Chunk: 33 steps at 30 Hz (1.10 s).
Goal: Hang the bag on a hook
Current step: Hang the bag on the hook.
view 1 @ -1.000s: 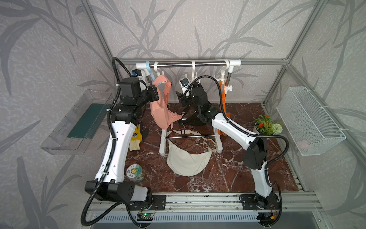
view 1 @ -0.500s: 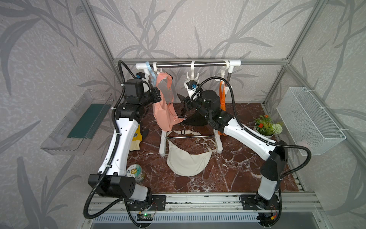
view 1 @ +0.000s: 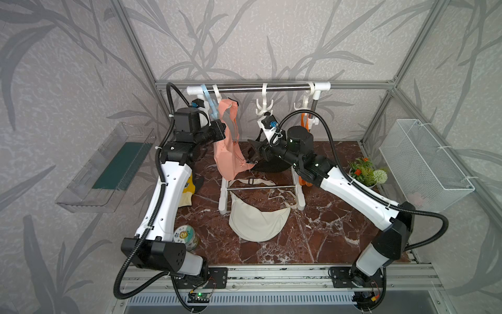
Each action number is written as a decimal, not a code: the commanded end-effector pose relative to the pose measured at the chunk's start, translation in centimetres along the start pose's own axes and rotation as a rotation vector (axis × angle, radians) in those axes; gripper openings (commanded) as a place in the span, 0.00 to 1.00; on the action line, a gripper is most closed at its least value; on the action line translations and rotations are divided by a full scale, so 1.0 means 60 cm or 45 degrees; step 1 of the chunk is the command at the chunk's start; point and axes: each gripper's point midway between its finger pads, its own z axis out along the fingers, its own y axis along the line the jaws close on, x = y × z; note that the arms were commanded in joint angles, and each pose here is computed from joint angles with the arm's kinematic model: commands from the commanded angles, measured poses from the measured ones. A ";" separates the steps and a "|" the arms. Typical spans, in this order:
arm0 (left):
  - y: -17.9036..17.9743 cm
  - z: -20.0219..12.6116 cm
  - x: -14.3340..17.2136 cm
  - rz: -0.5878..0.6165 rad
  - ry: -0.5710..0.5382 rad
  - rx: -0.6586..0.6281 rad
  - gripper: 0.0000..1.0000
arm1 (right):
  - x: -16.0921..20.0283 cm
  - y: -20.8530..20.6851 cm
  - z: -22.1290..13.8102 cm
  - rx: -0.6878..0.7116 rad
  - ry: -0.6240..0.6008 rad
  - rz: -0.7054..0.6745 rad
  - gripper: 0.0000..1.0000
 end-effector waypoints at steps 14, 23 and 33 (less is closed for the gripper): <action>-0.045 -0.018 0.009 0.072 -0.025 0.120 0.49 | 0.048 0.001 -0.087 -0.028 0.163 0.038 0.77; -0.063 -0.068 -0.006 0.226 -0.188 0.150 0.70 | 0.071 -0.010 -0.108 0.003 0.208 0.046 0.78; -0.047 -0.199 -0.036 0.385 -0.650 0.030 0.76 | 0.277 -0.018 -0.176 0.178 0.650 0.204 0.75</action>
